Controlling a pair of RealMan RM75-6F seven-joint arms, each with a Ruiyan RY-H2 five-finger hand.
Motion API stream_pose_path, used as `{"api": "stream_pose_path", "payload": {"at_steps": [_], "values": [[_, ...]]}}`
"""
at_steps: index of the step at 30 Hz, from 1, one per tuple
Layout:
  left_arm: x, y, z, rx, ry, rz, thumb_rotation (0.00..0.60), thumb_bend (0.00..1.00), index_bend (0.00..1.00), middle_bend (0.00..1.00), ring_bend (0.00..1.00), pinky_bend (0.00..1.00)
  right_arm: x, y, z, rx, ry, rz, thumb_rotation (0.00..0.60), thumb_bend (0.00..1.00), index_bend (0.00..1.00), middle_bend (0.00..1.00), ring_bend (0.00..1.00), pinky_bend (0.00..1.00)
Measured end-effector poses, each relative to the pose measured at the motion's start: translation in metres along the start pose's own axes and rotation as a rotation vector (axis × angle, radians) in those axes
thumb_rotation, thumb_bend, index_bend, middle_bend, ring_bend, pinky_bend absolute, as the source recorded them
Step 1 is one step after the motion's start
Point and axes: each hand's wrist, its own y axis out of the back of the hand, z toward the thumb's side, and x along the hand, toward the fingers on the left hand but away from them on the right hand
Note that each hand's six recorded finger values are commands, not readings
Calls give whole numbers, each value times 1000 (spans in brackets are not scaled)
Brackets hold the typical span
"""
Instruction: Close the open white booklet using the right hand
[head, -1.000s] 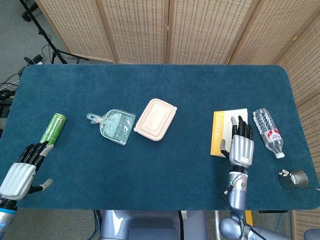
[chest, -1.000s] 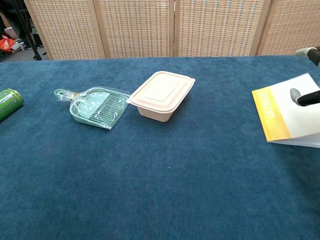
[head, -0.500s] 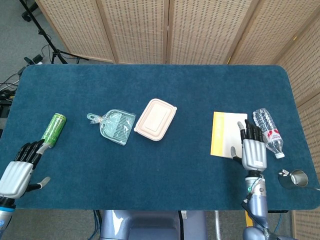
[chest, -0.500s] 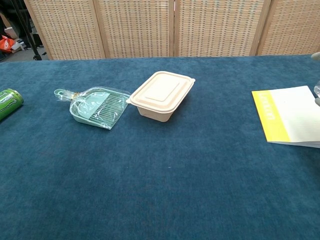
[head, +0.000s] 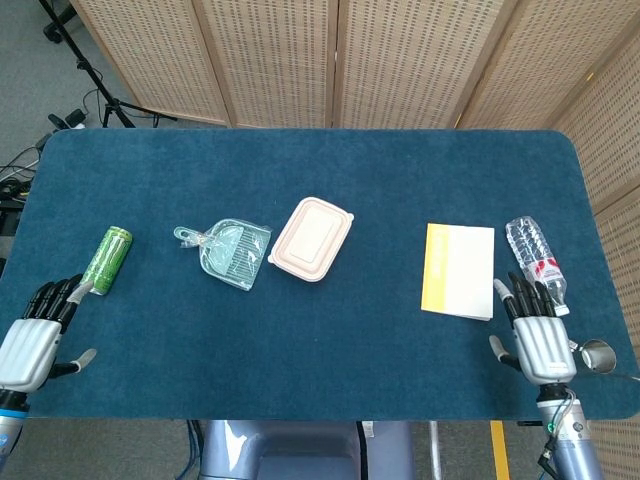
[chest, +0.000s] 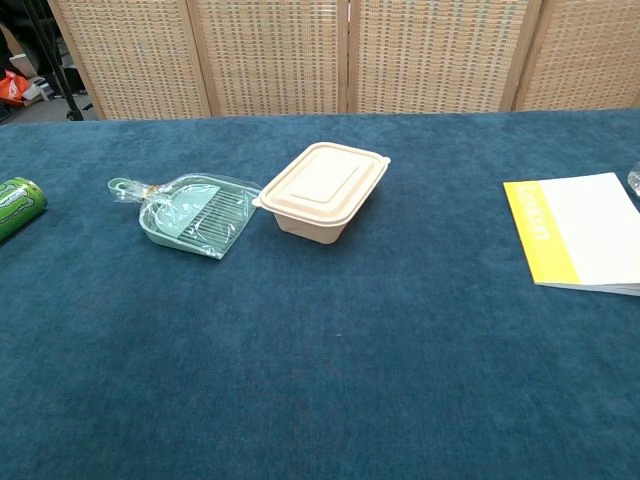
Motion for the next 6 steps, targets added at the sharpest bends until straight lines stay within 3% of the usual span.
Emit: {"api": "stream_pose_path", "payload": {"at_steps": [6], "values": [[1,-2,1,9,1,-1,600,193,0,0,0,0,15,0,-12,5,-9,1,600,362,58,0,0,0]]}}
